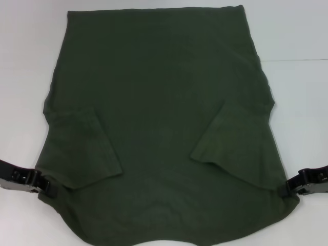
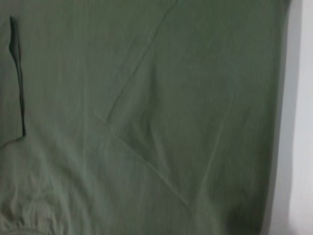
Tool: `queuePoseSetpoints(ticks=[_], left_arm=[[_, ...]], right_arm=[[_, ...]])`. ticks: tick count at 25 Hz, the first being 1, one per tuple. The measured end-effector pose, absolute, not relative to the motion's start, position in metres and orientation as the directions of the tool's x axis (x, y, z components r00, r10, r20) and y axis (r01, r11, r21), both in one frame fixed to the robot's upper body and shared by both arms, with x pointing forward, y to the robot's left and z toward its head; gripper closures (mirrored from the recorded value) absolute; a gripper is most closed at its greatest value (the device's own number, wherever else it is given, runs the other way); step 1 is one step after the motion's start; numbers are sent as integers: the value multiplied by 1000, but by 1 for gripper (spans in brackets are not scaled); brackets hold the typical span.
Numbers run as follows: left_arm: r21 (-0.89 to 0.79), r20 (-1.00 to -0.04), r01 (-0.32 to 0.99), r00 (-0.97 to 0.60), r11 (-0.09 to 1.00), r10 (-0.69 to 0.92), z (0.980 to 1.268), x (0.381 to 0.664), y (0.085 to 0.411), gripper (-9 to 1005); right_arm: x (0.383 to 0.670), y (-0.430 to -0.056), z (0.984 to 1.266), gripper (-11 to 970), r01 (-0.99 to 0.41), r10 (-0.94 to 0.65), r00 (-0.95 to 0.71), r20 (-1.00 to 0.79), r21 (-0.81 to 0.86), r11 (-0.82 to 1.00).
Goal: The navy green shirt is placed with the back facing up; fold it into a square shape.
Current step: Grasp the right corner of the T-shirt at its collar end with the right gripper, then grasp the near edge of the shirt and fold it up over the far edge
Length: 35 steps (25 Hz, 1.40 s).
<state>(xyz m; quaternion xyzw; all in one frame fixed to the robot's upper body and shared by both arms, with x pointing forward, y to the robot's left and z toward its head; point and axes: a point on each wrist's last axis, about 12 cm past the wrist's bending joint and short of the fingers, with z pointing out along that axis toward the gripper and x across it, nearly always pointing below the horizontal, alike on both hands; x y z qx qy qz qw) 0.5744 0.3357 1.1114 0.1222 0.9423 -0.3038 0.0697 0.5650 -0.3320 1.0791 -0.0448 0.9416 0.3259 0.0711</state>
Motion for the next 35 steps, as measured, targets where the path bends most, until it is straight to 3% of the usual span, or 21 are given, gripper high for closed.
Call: queuePoseSetpoints(ticks=[4, 9, 35], left_arm=[[-555, -208, 275, -960, 785, 190, 1112, 575, 335, 956], [-553, -210, 277, -959, 786, 190, 1113, 576, 336, 956], [-560, -268, 351, -934, 751, 237, 1117, 571, 342, 957]], right_arm=[[565, -330, 1079, 757, -167, -73, -981, -177, 600, 782], [565, -333, 1080, 914, -168, -71, -981, -183, 597, 785], [570, -337, 1095, 920, -239, -121, -965, -231, 600, 763]])
